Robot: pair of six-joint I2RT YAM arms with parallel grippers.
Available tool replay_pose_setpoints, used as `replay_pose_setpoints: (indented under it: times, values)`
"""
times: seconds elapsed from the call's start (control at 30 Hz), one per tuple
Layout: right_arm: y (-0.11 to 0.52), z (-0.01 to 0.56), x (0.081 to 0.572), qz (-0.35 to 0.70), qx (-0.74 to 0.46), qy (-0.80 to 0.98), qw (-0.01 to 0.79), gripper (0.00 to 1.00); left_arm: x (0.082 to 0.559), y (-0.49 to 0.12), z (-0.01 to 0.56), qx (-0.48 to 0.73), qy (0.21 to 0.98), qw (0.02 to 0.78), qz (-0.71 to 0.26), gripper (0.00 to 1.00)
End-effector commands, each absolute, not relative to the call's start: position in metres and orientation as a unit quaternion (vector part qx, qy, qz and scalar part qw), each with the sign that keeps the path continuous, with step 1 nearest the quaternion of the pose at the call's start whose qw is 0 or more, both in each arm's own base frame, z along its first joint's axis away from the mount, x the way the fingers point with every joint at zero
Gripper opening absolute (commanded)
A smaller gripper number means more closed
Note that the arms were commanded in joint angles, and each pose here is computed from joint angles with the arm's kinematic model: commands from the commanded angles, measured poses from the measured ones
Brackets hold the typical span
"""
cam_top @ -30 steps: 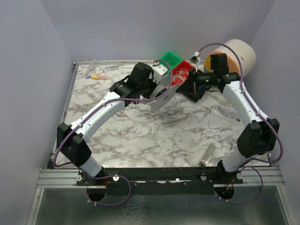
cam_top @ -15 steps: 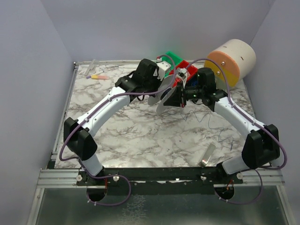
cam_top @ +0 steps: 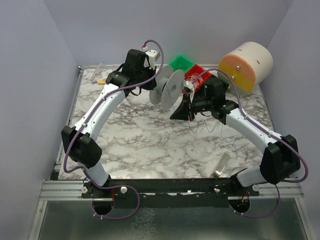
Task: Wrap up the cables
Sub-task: Wrap the cable around the cable reel.
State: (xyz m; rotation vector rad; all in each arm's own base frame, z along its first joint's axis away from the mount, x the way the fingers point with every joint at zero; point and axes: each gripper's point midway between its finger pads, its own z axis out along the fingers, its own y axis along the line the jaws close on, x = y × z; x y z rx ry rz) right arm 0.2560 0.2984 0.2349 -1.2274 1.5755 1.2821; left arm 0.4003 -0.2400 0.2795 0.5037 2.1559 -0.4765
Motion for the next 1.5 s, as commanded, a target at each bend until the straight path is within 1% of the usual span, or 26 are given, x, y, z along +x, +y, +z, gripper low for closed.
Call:
replay_pose_setpoints:
  times: [0.0,0.17,0.3,0.4,0.53,0.67,0.73,0.9,1.0,1.07,1.2,1.47]
  values:
    - [0.301,0.21,0.225,0.536,-0.484,0.62,0.309,0.01,0.436,-0.231,0.342,0.125,0.813,0.51,-0.252,0.0]
    - [0.311,0.197,0.215,0.561,-0.489,0.61,0.271,0.01,0.439,-0.231,0.346,0.113,0.808,0.513,-0.266,0.0]
    - [0.327,0.191,0.2,0.552,-0.521,0.596,0.264,0.01,0.446,-0.226,0.338,0.096,0.815,0.512,-0.253,0.0]
    - [0.334,0.184,0.203,0.554,-0.509,0.606,0.257,0.01,0.451,-0.219,0.333,0.082,0.82,0.514,-0.236,0.0]
    - [0.332,0.161,0.219,0.524,-0.485,0.647,0.268,0.0,0.446,-0.217,0.342,0.086,0.811,0.508,-0.279,0.0]
    - [0.318,0.161,0.249,0.515,-0.413,0.683,0.313,0.01,0.433,-0.211,0.359,0.102,0.788,0.515,-0.321,0.0]
    - [0.305,0.162,0.274,0.487,-0.374,0.708,0.35,0.0,0.422,-0.213,0.364,0.12,0.776,0.517,-0.341,0.0]
    - [0.267,0.16,0.336,0.357,-0.275,0.776,0.442,0.01,0.389,-0.228,0.369,0.184,0.749,0.5,-0.393,0.0]
    - [0.228,0.16,0.378,0.243,-0.202,0.813,0.489,0.01,0.372,-0.234,0.37,0.215,0.737,0.489,-0.414,0.0]
    - [0.2,0.163,0.402,0.196,-0.158,0.825,0.506,0.0,0.363,-0.236,0.371,0.23,0.731,0.482,-0.425,0.0]
    - [0.156,0.176,0.433,0.166,-0.094,0.821,0.538,0.0,0.343,-0.243,0.371,0.259,0.718,0.458,-0.455,0.0]
    - [0.131,0.223,0.458,0.171,-0.052,0.774,0.607,0.01,0.32,-0.245,0.354,0.297,0.724,0.422,-0.457,0.0]
